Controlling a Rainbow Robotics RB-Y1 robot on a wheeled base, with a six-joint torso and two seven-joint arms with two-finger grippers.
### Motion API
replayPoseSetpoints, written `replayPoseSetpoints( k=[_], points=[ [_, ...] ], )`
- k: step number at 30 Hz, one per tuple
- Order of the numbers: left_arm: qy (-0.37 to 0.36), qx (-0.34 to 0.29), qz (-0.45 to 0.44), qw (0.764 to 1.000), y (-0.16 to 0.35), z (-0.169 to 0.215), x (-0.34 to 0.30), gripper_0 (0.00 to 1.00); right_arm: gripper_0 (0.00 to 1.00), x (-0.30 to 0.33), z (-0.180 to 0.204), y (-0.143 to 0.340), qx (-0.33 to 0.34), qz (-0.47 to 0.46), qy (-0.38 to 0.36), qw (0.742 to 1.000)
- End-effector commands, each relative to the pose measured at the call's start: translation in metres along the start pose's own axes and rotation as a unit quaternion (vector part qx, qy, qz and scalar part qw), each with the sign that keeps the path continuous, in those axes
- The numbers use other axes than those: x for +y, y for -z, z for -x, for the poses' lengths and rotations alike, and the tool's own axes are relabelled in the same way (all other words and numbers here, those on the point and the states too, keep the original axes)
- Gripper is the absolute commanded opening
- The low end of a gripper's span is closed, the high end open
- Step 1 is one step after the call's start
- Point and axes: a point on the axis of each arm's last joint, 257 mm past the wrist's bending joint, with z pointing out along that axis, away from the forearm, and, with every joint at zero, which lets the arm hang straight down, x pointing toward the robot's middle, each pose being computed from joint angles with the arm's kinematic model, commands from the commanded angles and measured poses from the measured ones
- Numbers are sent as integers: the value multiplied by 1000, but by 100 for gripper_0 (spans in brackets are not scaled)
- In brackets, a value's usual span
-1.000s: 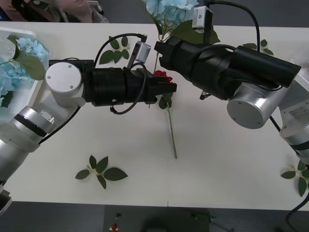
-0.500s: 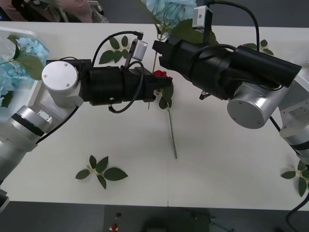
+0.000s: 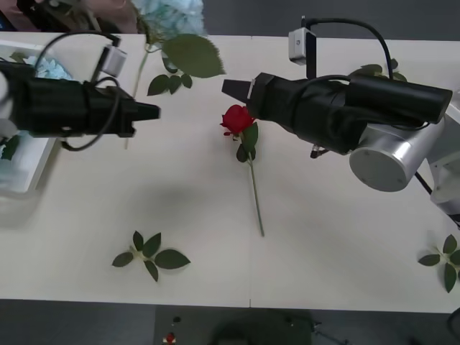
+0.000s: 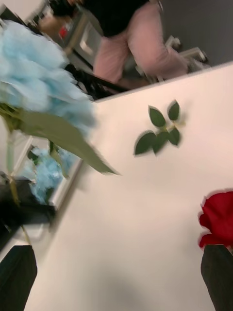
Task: Put the red flowers into the right box and the blue flowers into the left box
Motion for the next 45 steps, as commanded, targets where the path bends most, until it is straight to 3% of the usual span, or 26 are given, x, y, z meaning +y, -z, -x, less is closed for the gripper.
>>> replayPoseSetpoints(
  k=[1,4,5,7,10,18,23,25,28,31,45],
  points=[
    [-98,105,168,975,127,-30,107,0,99,-7,-2,20,67,-43,43,996],
    [-141,150,280,938,202,-30,175,0,99,-26,-12,27,113,-92,48,988],
    [-141,150,280,938,202,-30,175,0,99,-26,-12,27,113,-92,48,988],
    [-196,172,383,886,270,-18,232,0,99,-40,-19,34,143,-142,32,979],
    [-221,185,452,844,324,-23,271,0,99,-50,-25,33,162,-184,28,969],
    [-258,236,534,770,382,-78,323,0,99,-87,-53,14,192,-277,51,940],
    [-276,244,545,753,386,-95,330,3,99,-101,-70,-11,196,-305,88,928],
    [-284,245,548,748,388,-96,331,35,99,-106,-78,-23,201,-312,107,922],
    [-286,248,549,745,390,-96,331,62,98,-113,-87,-35,204,-318,122,918],
    [-293,242,553,741,392,-90,331,79,99,-120,-95,-45,208,-322,141,913],
    [-345,164,564,732,399,16,306,83,99,-138,-120,-86,215,-320,146,911]
  ],
)
